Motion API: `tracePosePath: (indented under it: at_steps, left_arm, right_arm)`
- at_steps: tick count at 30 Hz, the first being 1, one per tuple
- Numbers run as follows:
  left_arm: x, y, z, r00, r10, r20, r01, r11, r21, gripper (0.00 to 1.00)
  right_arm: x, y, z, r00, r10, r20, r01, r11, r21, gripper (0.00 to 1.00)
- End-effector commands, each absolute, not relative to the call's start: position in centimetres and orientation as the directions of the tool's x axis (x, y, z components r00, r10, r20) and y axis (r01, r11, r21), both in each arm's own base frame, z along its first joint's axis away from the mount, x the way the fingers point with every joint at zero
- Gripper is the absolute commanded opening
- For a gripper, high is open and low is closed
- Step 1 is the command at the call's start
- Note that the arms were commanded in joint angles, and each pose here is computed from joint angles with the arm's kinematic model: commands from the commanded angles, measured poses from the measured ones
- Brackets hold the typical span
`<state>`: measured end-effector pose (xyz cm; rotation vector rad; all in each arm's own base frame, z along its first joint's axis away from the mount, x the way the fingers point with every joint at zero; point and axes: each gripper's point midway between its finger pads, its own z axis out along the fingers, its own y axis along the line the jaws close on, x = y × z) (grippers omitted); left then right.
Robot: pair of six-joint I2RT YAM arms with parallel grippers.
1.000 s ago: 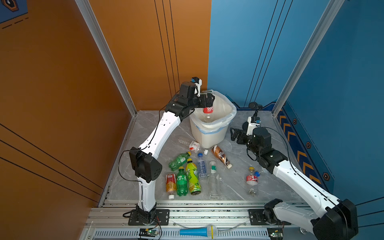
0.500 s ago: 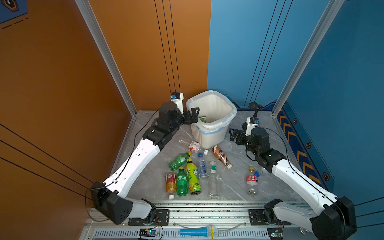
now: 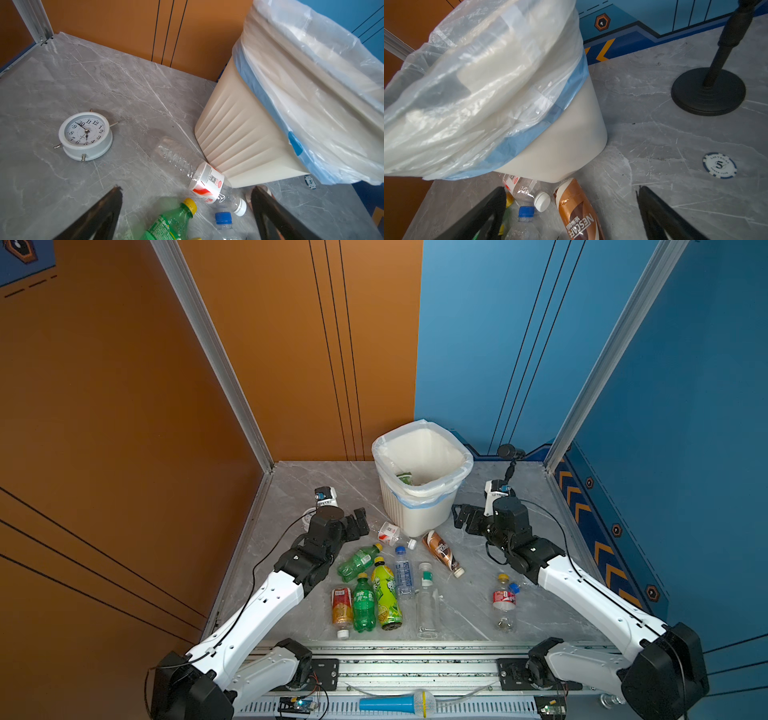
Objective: Put the plastic bottles in the bin
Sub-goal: 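Release the can into the bin and draw the left arm back, then grasp the clear green-labelled bottle with the right gripper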
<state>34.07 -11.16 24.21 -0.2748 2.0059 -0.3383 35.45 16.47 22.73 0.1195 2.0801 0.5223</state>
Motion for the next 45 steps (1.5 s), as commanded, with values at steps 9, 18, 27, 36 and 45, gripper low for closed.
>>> tracePosePath:
  at_steps: [9, 18, 27, 36, 45]
  left_arm:
    - [34.2, -9.0, 22.3, -0.43, -0.402, -0.809, -0.127, 0.914, -0.386, 0.98]
    - [33.8, -7.5, 20.6, -0.439, -0.457, -0.773, -0.174, 0.888, -0.426, 0.98]
    - [32.9, -6.0, 19.9, -0.425, -0.501, -0.754, -0.215, 0.865, -0.454, 0.98]
    - [32.2, -4.9, 19.4, -0.414, -0.531, -0.739, -0.246, 0.847, -0.471, 0.98]
    - [31.8, -4.0, 19.3, -0.401, -0.553, -0.73, -0.269, 0.833, -0.483, 0.98]
  right_arm:
    - [25.7, 21.3, 14.3, -0.784, 0.141, -0.605, -0.105, 0.93, 0.353, 1.0]
    - [18.6, 24.1, 10.0, -0.867, -0.019, -0.499, -0.184, 0.941, 0.283, 1.0]
    - [16.8, 25.7, 8.3, -0.877, -0.135, -0.462, -0.255, 0.944, 0.208, 0.99]
    - [16.9, 26.9, 6.3, -0.883, -0.218, -0.416, -0.292, 0.949, 0.122, 0.92]
    - [17.4, 26.8, 4.4, -0.903, -0.229, -0.364, -0.283, 0.954, 0.102, 0.69]
